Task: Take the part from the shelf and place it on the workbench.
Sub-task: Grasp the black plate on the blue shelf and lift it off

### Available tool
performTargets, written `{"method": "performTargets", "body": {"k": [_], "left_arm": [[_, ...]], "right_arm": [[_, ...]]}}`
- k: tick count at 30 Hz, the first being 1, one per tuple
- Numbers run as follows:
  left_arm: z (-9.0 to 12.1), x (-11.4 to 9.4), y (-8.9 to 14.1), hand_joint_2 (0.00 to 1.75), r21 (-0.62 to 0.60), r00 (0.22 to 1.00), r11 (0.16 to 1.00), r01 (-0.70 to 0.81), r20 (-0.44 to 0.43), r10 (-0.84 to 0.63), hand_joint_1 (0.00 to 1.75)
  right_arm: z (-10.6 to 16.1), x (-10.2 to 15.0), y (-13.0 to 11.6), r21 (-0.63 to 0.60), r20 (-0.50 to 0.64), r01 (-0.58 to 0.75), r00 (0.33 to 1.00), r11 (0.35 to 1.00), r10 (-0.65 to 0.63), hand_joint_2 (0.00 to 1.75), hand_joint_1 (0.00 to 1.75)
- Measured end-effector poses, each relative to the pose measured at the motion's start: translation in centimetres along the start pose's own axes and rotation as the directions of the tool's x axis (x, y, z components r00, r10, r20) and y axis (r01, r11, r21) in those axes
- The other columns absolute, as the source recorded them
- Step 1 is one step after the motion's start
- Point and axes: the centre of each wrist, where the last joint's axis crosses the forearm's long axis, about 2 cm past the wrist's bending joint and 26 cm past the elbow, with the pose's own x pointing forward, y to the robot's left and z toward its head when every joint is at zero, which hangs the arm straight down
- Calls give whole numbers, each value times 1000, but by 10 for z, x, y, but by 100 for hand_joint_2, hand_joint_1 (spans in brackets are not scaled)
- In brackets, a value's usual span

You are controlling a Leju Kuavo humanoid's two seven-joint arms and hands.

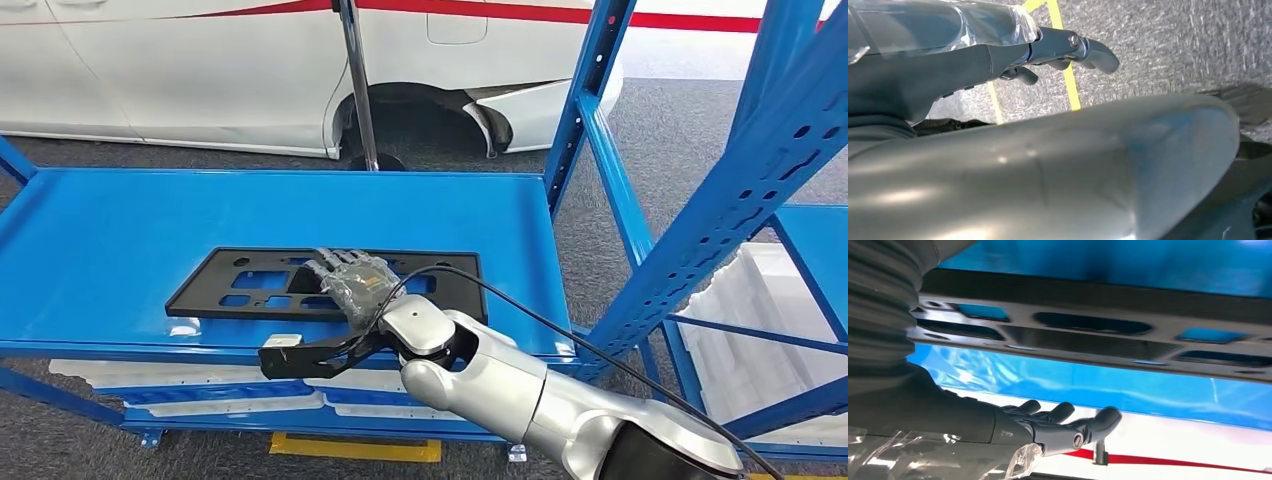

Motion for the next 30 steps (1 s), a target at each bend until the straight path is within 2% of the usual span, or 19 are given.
{"method": "performTargets", "body": {"k": [30], "left_arm": [[0, 0, 0, 0, 0, 1000, 1000, -8, -2, 8, 0]], "right_arm": [[0, 2, 1, 5, 7, 0, 1000, 1000, 0, 175, 0]]}}
